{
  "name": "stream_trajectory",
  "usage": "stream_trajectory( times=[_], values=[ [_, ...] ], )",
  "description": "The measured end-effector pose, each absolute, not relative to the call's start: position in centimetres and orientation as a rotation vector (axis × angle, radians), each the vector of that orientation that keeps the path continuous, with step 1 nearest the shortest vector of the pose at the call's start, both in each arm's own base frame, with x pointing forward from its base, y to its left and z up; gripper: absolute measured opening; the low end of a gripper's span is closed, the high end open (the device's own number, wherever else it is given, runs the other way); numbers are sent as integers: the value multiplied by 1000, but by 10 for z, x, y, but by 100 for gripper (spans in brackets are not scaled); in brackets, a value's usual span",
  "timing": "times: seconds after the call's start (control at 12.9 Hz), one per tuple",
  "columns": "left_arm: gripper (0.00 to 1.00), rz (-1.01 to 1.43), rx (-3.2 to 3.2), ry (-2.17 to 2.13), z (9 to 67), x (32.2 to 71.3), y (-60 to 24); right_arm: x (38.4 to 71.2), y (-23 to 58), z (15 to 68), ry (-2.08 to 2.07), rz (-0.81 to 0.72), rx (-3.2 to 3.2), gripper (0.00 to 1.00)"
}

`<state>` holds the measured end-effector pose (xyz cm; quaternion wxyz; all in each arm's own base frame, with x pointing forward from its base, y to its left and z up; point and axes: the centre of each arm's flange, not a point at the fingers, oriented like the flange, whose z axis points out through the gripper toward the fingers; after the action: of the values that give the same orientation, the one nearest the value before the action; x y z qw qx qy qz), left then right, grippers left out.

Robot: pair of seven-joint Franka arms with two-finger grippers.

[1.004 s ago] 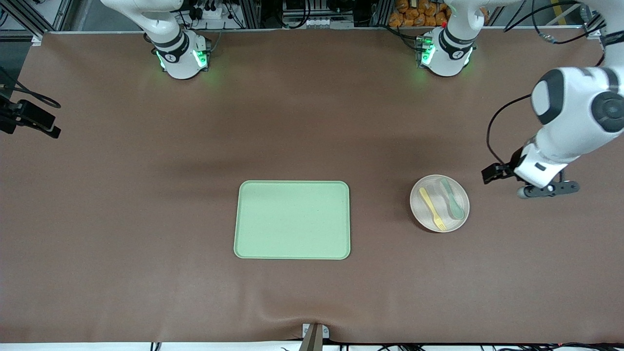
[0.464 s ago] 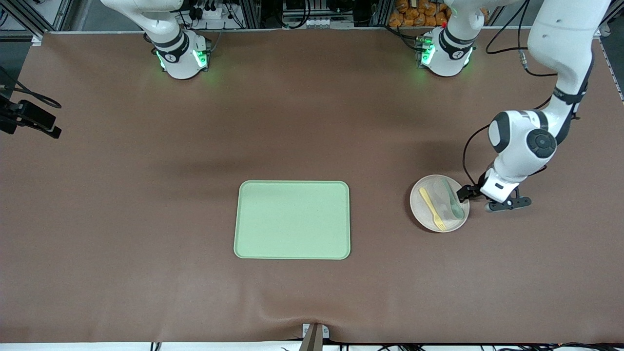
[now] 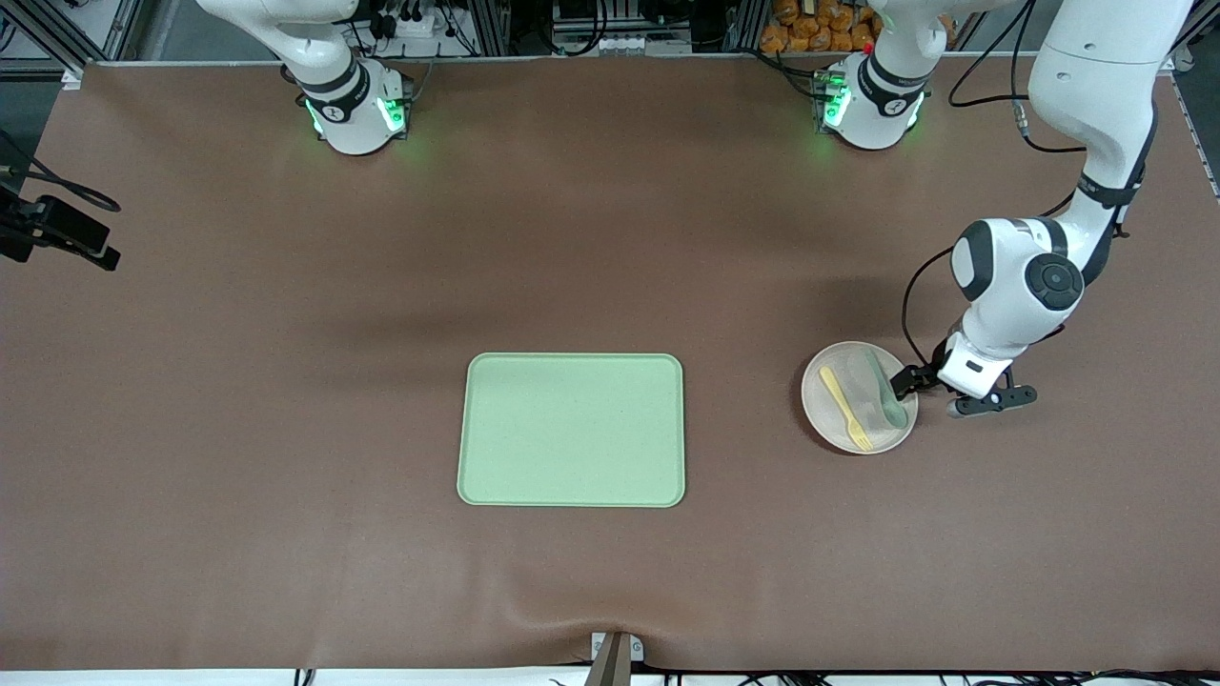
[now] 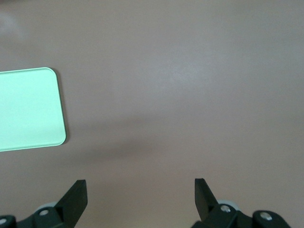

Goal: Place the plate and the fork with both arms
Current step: 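Grasp the white plate rim with the left gripper and lift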

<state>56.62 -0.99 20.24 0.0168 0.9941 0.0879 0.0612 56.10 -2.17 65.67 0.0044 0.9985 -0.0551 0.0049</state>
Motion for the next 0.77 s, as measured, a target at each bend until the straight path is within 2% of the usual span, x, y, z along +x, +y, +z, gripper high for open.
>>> stream_trajectory(
  times=[0.23,0.39,0.46,0.62,0.7,0.77],
  values=[
    [93,161,3093,275,196,560,-10,562,-20,656,-168,13,3128,100],
    [74,141,3095,275,191,557,-10,562,-20,655,-167,11,3128,100],
    [73,138,3095,275,190,556,-10,562,-20,655,-167,10,3128,100],
    [58,135,3096,274,190,556,-10,563,-18,654,-163,7,3128,100],
    [56,131,3096,272,189,556,-11,563,-17,654,-161,7,3129,100],
    [49,127,3096,269,188,555,-12,563,-17,654,-159,7,3129,100]
  ],
)
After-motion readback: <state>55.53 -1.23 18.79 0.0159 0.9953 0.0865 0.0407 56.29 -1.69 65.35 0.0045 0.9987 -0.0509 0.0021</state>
